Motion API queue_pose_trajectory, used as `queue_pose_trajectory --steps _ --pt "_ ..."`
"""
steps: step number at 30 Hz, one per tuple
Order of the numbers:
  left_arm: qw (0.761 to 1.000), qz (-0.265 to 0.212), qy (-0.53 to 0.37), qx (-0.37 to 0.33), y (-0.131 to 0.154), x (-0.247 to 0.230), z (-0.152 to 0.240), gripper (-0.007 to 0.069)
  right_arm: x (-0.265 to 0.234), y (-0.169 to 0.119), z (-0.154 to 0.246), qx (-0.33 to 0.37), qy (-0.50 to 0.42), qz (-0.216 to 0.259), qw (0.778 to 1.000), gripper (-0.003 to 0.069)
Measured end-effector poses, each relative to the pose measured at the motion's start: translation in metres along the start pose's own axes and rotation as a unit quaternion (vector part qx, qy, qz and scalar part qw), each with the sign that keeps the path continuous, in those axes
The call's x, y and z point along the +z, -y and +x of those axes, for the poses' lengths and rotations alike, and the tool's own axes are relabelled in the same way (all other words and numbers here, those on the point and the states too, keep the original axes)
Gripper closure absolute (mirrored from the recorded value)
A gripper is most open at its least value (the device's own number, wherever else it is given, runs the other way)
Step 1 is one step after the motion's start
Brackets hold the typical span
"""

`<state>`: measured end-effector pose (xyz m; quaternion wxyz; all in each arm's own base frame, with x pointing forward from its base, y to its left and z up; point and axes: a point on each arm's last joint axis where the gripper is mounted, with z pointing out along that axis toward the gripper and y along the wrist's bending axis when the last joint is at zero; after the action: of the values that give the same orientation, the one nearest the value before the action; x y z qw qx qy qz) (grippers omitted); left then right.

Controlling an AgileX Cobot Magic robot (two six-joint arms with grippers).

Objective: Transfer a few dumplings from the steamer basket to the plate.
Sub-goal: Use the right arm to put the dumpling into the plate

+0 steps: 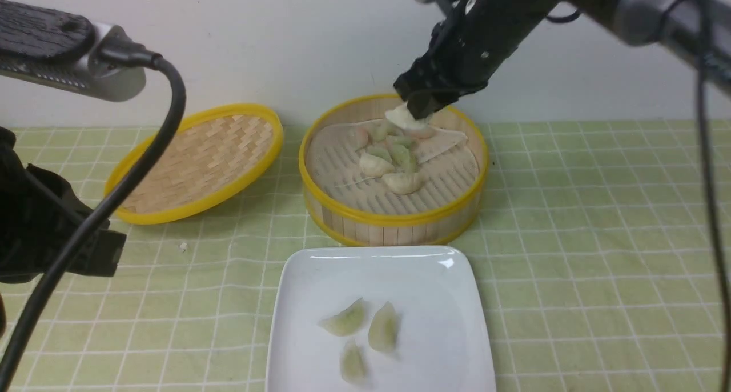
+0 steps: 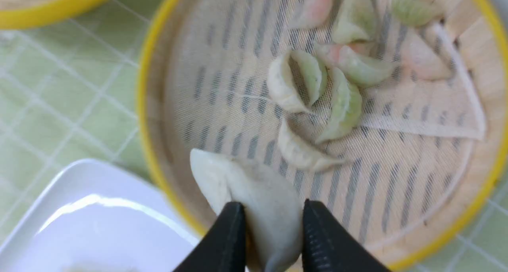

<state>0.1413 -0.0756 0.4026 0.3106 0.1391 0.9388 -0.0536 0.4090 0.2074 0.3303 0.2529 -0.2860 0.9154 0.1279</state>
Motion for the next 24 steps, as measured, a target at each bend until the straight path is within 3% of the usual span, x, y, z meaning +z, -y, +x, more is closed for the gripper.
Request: queue_pose_trajectory --steps 4,8,15,18,24 --pt "1.0 -0.003 0.001 0.001 -0.001 0.0 0.0 0.0631 -0.009 -0.011 0.037 0.021 -0.049 -0.034 0.998 0.0492" --pt "1.0 -0.004 0.001 0.001 -0.001 0.0 0.0 0.0631 0.034 -0.024 0.095 0.053 -0.149 -0.086 0.984 0.0492" --pt "1.0 -0.004 0.001 0.005 -0.001 0.0 0.0 0.0631 0.08 -0.036 0.122 0.064 -0.143 -0.08 0.984 0.0489" --pt "1.0 -0.004 0.001 0.005 -0.001 0.0 0.0 0.0631 0.082 -0.037 0.121 0.066 -0.135 -0.08 0.985 0.0413" --pt "1.0 -0.004 0.001 0.005 -0.001 0.0 0.0 0.0631 0.079 -0.037 0.118 0.054 -0.141 -0.078 0.985 0.0141"
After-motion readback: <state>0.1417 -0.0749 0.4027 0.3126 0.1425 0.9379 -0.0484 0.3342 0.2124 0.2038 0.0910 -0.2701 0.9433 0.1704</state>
